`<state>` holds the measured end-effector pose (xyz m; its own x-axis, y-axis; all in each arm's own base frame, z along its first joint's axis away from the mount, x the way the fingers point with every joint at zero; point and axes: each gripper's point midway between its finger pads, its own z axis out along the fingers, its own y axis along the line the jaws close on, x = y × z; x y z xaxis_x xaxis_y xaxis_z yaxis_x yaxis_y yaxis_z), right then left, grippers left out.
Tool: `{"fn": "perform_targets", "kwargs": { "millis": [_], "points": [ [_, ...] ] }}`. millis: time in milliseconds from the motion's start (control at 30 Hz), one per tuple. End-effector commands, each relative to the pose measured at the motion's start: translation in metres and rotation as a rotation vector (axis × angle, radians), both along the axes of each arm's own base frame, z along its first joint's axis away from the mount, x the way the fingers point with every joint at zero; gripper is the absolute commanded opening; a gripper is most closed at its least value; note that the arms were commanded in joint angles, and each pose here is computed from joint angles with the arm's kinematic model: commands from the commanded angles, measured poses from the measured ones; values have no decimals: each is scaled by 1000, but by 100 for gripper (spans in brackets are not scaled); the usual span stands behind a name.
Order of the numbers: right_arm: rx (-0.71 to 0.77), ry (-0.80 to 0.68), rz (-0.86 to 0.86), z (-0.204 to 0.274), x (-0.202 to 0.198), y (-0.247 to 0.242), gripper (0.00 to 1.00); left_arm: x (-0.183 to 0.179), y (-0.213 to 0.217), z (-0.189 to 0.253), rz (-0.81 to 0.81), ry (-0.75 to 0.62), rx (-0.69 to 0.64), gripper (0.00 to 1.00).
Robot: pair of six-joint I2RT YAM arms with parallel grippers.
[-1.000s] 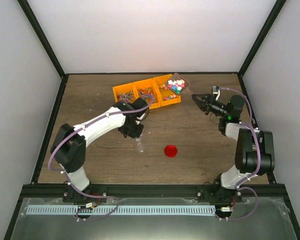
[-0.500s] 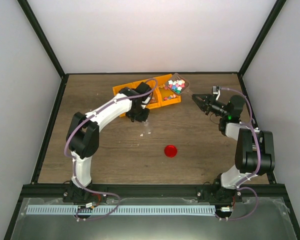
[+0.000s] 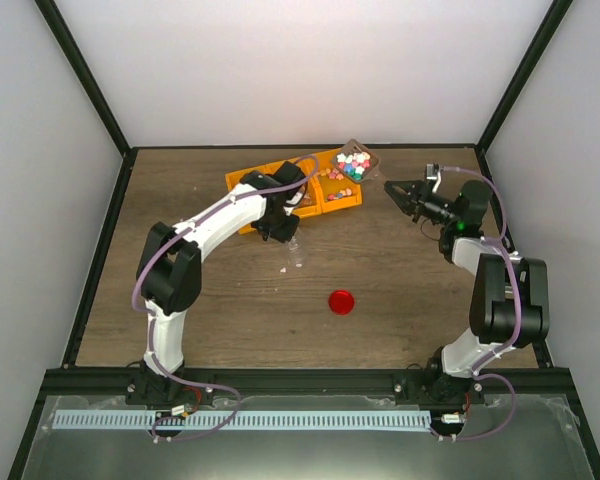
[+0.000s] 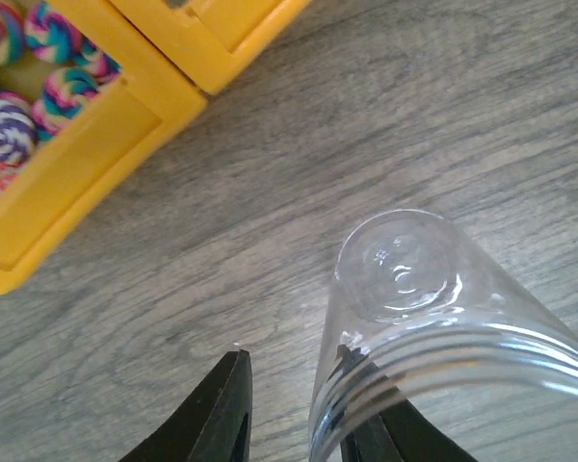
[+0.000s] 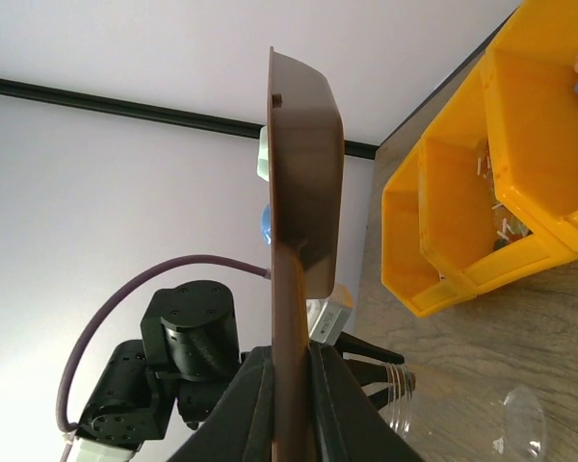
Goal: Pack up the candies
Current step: Move the packing bottle to the center of the board.
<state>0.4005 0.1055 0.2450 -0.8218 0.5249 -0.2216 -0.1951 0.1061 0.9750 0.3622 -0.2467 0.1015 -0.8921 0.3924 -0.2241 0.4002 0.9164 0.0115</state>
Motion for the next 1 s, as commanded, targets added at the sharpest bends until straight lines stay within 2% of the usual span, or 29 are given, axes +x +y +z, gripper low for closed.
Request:
{"fn": "perform_targets", "kwargs": {
  "millis": [0, 267, 533, 633, 867, 967],
  "points": [
    [-30, -64, 3, 14, 3, -4, 1, 11, 10, 12, -13, -58, 69, 26],
    [-26, -49, -5, 13, 2, -4, 1, 16, 3, 16, -26, -67, 44, 27],
    [-50, -44, -14, 17, 0, -5, 1, 21, 1, 36, -17, -110, 12, 49],
    [-64, -27, -10, 13, -5, -3, 1, 23, 4, 47, -3, -133, -4, 51],
    [-100, -4, 22, 7, -21, 9, 1, 54, 23, 101, 114, -294, -144, 52],
    [-118, 3, 49, 7, -31, 23, 1, 71, 38, 109, 173, -288, -229, 57]
  ]
}}
